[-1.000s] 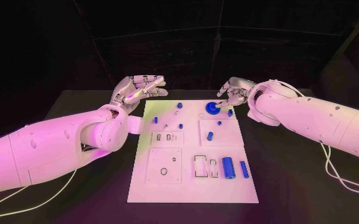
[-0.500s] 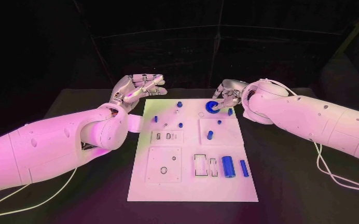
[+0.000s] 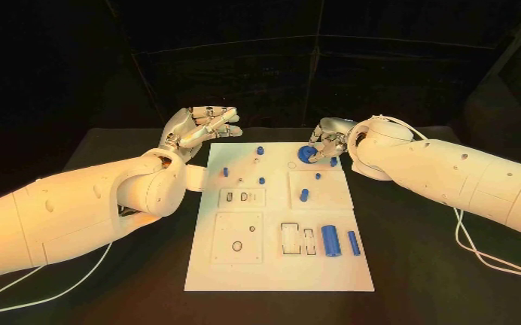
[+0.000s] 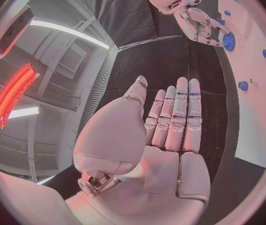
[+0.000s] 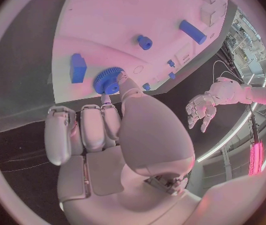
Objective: Assemble the parts on the task board
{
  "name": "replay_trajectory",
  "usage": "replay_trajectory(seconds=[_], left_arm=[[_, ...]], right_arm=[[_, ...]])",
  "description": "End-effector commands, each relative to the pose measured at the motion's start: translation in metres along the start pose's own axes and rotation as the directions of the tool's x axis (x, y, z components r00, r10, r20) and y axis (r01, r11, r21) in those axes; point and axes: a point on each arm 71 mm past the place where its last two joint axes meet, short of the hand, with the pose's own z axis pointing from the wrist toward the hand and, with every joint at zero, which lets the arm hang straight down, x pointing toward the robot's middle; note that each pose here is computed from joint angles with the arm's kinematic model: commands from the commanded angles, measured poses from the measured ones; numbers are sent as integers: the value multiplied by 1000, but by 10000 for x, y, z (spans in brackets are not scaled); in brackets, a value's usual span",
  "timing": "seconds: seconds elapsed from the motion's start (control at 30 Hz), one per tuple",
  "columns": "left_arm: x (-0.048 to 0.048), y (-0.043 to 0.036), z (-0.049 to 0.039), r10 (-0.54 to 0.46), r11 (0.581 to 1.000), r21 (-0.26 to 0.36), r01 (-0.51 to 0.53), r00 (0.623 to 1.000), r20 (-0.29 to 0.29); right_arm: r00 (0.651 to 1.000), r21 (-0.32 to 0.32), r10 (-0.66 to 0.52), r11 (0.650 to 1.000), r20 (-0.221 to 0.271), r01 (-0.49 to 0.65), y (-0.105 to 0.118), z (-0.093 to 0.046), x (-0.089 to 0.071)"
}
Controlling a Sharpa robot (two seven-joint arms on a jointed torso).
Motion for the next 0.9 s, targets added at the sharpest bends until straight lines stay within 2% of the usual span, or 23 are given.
replay_trajectory(seconds=[0.03,0.3,0.5,0.7,0.87,0.9], left_arm=[[18,-14,7,-4,1000,10,4,1000,-15],[21,-12,9,-4,1000,8,4,1000,-16],[21,-11,8,-5,1000,6,5,1000,-17],[19,-10,8,-6,1000,5,6,1000,-18],[19,-9,8,-6,1000,4,6,1000,-18],[19,-9,8,-6,1000,4,6,1000,-19]], right_arm=[[999,2,-28,1000,-15,28,10,9,10],[999,2,-34,999,-21,34,41,34,40],[999,12,-49,999,-3,49,47,41,36],[997,18,-75,997,33,74,67,32,23],[988,8,-118,993,103,118,107,16,-11],[984,2,-125,992,130,126,121,9,-25]])
